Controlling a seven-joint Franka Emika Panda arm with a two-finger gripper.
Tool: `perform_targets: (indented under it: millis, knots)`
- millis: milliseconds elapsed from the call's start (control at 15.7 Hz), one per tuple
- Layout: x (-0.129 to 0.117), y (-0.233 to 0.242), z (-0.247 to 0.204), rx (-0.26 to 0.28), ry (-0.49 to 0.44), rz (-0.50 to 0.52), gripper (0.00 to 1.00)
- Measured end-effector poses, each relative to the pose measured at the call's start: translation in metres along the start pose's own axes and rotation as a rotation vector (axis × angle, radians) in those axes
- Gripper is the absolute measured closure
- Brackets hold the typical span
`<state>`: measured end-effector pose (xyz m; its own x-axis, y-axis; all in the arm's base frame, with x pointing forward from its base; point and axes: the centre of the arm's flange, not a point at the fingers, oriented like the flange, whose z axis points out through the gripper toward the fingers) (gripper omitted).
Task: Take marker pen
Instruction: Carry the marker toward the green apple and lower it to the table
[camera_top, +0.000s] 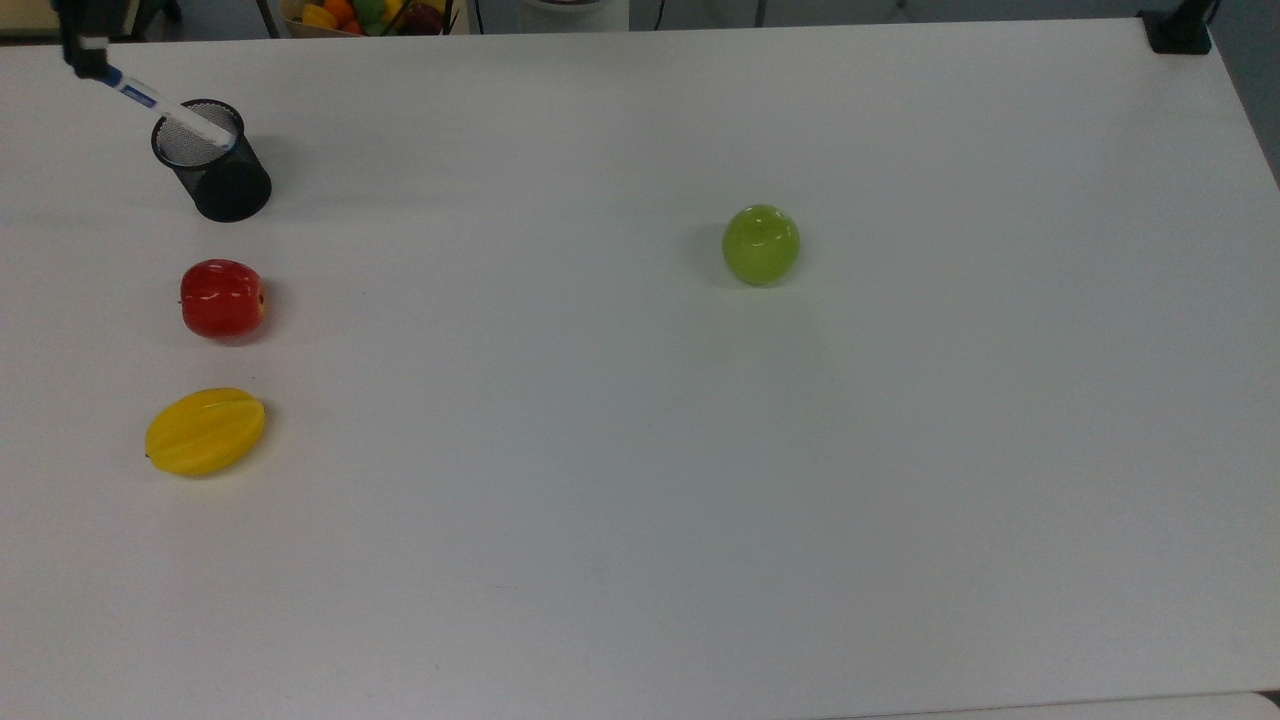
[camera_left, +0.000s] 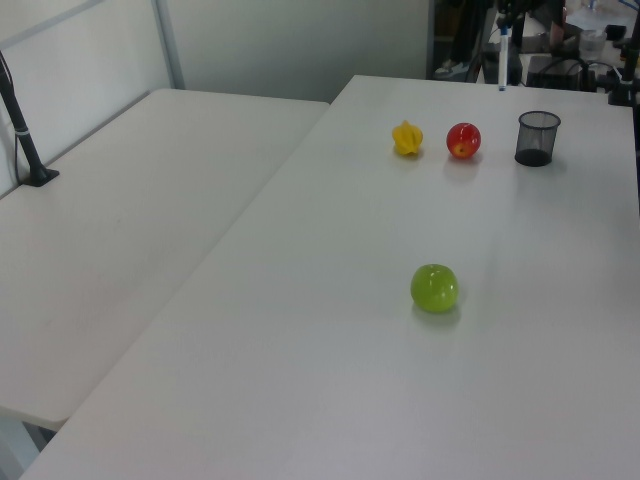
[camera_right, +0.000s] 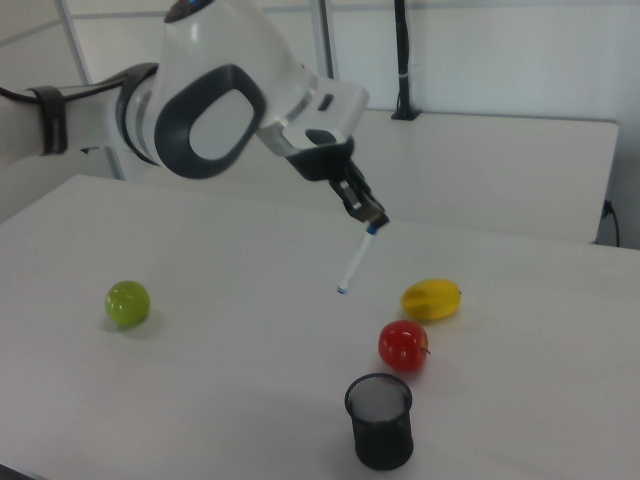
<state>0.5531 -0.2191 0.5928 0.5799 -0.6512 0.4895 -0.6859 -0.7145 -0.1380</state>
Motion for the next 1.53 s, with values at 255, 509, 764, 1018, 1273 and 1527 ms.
perform_targets:
  millis: [255,509,764,1018,1273,1527]
  knots:
    - [-0.046,-0.083,-0.004,0.054,-0.058,-0.135,0.83]
    - [-0.095,-0.146,0.002,0.087,-0.115,-0.254,0.83]
    - [-0.148,-0.197,0.027,0.105,-0.188,-0.361,0.83]
    - [-0.192,-0.231,0.051,0.122,-0.245,-0.531,0.83]
    - [-0.225,-0.251,0.070,0.136,-0.286,-0.684,0.83]
    - [-0.259,-0.274,0.108,0.169,-0.365,-0.796,0.83]
